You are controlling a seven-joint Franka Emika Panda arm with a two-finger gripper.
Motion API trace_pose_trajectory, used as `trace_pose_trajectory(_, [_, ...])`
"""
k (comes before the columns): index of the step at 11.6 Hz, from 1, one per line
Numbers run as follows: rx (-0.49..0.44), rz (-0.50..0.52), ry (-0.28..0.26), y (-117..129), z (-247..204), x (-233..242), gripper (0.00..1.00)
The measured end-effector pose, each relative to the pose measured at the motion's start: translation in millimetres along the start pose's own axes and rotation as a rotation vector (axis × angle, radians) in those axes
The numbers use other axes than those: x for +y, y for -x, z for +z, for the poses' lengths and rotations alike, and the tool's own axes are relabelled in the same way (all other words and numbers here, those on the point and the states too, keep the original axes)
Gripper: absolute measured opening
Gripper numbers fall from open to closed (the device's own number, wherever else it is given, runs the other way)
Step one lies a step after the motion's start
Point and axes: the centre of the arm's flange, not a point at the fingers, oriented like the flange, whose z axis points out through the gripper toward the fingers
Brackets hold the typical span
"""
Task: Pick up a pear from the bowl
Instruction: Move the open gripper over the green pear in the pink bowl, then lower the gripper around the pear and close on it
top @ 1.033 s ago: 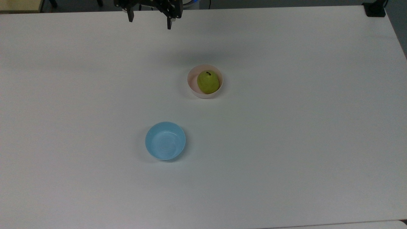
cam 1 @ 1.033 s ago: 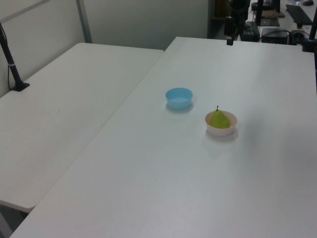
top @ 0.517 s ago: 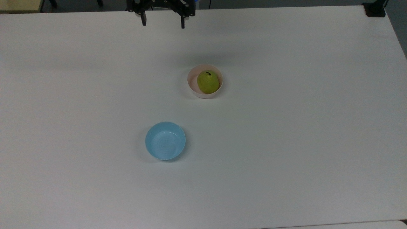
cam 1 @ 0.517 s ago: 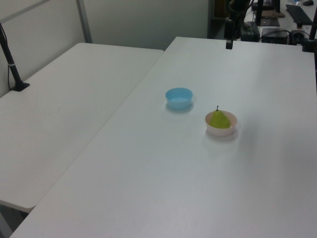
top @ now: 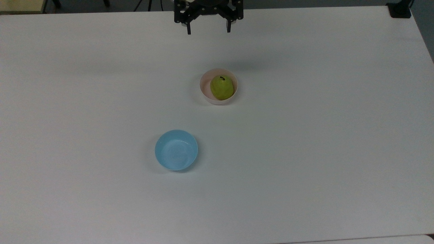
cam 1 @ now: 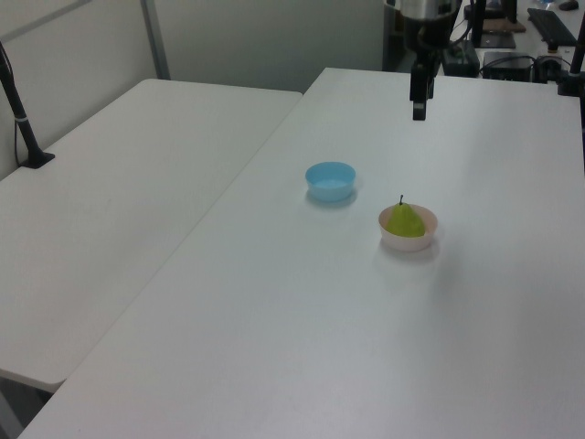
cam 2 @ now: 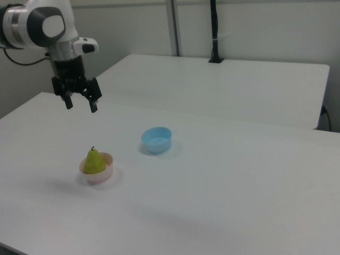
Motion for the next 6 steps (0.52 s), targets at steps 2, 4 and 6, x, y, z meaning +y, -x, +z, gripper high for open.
trace_pose_trajectory(2, [-0.044, -0.029, 0.005, -0.9, 25.1, -16.4, 1.0])
trace_pose_trajectory(4, [-0.069, -0.039, 0.007, -2.4, 55.2, -21.7, 1.0])
trace_pose_trajectory(6, [-0.085, -0.048, 0.009, -5.1, 87.7, -25.5, 1.0])
